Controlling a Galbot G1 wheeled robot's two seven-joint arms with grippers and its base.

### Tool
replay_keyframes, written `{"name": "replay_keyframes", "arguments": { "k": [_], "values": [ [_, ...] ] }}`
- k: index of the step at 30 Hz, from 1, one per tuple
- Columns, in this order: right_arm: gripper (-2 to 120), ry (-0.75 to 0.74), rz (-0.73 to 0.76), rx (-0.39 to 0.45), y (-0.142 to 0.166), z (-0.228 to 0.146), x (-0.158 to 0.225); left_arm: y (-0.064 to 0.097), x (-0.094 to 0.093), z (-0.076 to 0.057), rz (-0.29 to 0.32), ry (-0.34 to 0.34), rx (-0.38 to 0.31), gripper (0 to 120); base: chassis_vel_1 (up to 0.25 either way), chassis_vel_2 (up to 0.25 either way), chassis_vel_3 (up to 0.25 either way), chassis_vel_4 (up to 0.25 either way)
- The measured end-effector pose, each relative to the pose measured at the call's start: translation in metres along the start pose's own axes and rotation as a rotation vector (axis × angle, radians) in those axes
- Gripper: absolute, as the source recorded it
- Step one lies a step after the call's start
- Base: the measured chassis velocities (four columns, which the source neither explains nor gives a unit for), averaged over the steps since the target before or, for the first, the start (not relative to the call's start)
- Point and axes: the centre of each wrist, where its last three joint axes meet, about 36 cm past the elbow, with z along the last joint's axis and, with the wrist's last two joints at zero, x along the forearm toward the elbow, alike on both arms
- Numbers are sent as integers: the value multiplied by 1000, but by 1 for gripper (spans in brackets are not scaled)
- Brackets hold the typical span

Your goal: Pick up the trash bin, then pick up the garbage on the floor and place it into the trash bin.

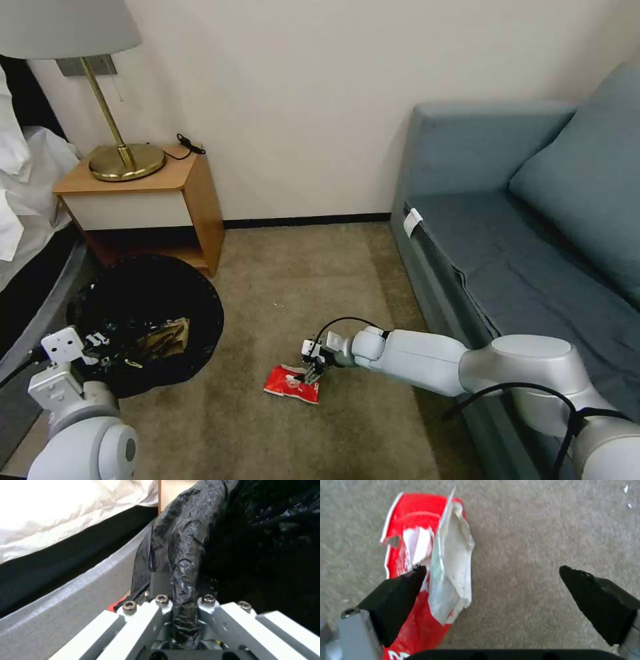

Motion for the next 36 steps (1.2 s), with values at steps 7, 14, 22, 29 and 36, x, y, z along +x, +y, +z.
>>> {"name": "replay_keyframes", "arguments": {
  "k": [7,14,22,29,36],
  "values": [
    [90,-2,-13,-4,7,6,-7,0,-1,0,0,-1,-3,2,0,0,0,0],
    [64,-19,-39,5,15,13,-14,1,-1,1,-2,-2,-4,2,0,0,0,0],
    [34,-43,-49,11,18,14,-13,1,-3,1,-4,-3,-4,2,0,0,0,0],
    [13,-67,-57,12,19,14,-9,0,-2,2,-4,-3,-4,2,0,0,0,0],
    [0,-101,-43,11,16,5,-2,0,-2,-1,-2,-9,-1,2,0,0,0,0]
  ]
}}
